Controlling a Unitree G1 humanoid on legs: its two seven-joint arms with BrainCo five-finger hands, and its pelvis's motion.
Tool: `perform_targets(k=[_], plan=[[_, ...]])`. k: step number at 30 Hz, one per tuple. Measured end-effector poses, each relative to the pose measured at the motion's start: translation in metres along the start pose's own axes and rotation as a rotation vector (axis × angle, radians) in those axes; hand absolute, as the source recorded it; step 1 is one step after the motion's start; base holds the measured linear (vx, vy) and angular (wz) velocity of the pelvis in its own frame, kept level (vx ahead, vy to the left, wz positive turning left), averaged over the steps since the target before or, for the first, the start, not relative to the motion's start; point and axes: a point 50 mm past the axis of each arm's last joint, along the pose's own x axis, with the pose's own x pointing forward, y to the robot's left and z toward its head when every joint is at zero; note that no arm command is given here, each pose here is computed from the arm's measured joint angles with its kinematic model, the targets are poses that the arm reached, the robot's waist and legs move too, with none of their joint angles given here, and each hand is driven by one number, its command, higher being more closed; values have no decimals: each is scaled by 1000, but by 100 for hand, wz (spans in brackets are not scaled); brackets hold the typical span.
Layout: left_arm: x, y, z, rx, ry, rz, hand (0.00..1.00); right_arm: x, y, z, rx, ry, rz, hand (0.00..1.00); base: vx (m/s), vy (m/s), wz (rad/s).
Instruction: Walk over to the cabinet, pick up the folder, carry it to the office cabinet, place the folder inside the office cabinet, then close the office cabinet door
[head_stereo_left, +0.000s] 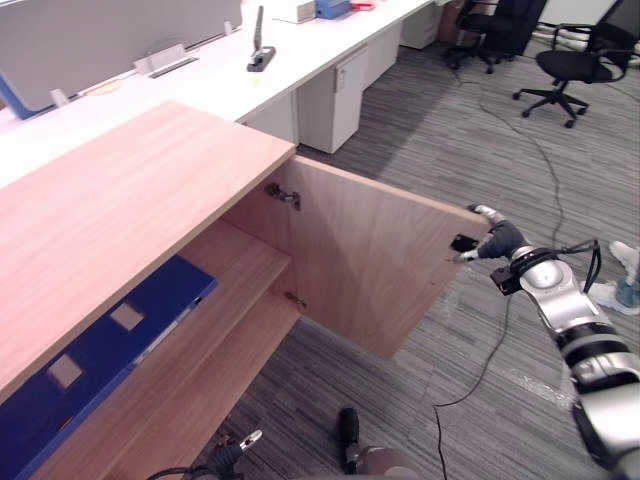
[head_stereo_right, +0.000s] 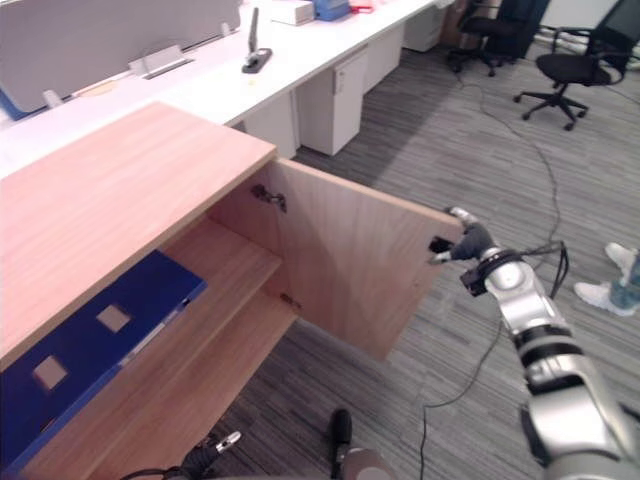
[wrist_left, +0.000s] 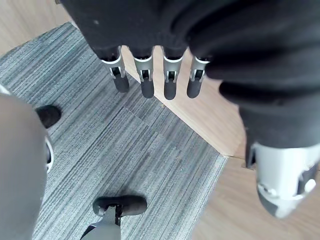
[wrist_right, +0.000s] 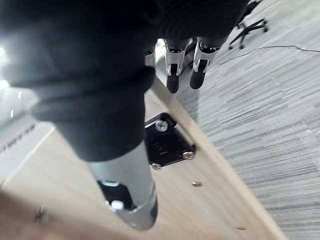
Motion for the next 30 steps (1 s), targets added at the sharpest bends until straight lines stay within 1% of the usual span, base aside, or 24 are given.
perform_targets(k=[1, 2, 4, 6, 7, 8, 9, 10, 11, 12, 14, 17, 20, 25, 28, 29, 30], plan=[[0, 4, 0, -5, 0, 11, 0, -6, 5, 9, -37, -40, 85, 0, 3, 10, -23], [0, 7, 2, -19, -6, 23, 0, -15, 13, 18, -56, -86, 214, 0, -7, 10, -20], [0, 9, 3, -32, -14, 32, 0, -33, 35, 31, -63, -156, 412, 0, -7, 2, -6], [0, 11, 4, -49, -22, 40, 0, -65, 70, 35, 48, -218, 642, 0, -34, 15, 4], [0, 12, 3, -53, -19, 44, 0, -72, 78, 38, 85, -245, 677, 0, -35, 44, 14], [0, 12, 3, -66, -20, 48, 0, -86, 91, 45, 168, -289, 725, 0, -18, 36, 15], [0, 12, 3, -71, -22, 49, 0, -92, 94, 47, 204, -303, 736, 0, -9, 68, 21], [0, 14, 4, -83, -26, 58, 0, -104, 98, 46, 220, -305, 812, 0, 8, 99, 22], [-1, 19, 1, -94, -21, 74, 0, -122, 105, 35, 233, -232, 926, 0, 13, 111, 18], [-3, 23, -1, -102, -18, 85, 0, -131, 109, 28, 235, -183, 975, 0, 14, 123, 7], [-5, 37, -6, -121, -10, 130, 0, -161, 128, 2, 344, -5, 1114, 0, -5, 122, -7], [-7, 44, -9, -138, -5, 153, 0, -176, 134, 2, 438, 20, 1175, 0, -36, 128, -16], [-6, 44, -5, -146, -18, 153, 0, -177, 135, 10, 476, -13, 1197, 0, -45, 91, -3], [-8, 47, -11, -167, -4, 171, 0, -172, 132, 10, 460, -18, 1182, 0, -29, 77, 10], [-8, 43, -12, -188, -2, 166, 0, -142, 133, -6, 517, -22, 1032, 0, -29, 85, 39], [-8, 39, -12, -197, -3, 162, 0, -124, 135, -19, 539, -10, 903, 0, -20, 44, 46], [-8, 36, -13, -200, -1, 158, 0, -113, 136, -27, 557, 6, 831, 0, -22, 53, 67]])
